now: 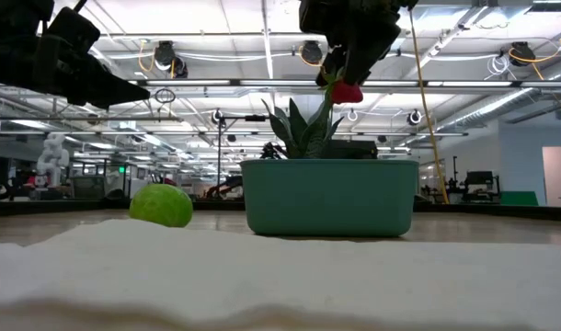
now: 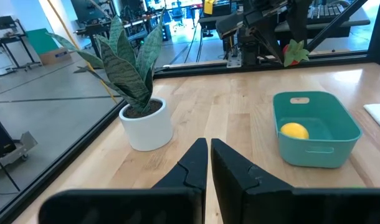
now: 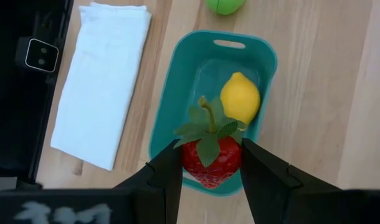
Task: Pick and placing Produce into tupperware
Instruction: Put the red strawberry into the green bin
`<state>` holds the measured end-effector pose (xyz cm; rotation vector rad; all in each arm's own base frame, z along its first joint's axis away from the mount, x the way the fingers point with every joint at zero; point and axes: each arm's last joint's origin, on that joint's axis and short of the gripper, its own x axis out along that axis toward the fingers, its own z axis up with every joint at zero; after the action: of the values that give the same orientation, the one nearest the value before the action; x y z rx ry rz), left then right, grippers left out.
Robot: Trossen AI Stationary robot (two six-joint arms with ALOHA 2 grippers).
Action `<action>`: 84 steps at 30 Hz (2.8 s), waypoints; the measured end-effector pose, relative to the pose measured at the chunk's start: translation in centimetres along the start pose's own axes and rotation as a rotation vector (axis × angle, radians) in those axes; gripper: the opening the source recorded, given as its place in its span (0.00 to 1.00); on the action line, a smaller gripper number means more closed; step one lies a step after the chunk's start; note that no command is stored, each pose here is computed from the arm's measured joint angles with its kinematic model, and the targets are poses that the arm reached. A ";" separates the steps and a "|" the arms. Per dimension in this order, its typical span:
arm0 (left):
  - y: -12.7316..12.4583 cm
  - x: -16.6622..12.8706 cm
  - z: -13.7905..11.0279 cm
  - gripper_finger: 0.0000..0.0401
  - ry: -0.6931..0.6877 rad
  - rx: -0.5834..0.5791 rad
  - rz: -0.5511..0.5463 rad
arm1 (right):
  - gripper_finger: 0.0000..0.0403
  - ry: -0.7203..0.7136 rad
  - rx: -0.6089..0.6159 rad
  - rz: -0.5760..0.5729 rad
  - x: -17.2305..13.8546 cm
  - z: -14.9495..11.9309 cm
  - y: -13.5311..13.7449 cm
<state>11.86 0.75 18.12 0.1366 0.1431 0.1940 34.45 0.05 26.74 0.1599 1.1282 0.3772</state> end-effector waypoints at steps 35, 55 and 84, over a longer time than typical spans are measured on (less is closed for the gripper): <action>0.0 0.0 -0.2 0.06 0.025 0.005 -0.004 | 0.31 -0.050 -0.090 -0.005 5.6 -3.3 -1.9; 0.0 0.0 -0.3 0.06 0.028 -0.004 -0.004 | 0.31 -0.042 -0.124 -0.002 5.9 -3.3 -1.2; 0.0 0.0 -0.3 0.06 0.030 -0.001 -0.005 | 0.31 0.008 -0.280 0.004 7.3 -3.7 -2.0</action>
<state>11.82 0.74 17.83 0.1324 0.1732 0.1909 34.29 0.70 18.30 -0.0857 1.0713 0.5353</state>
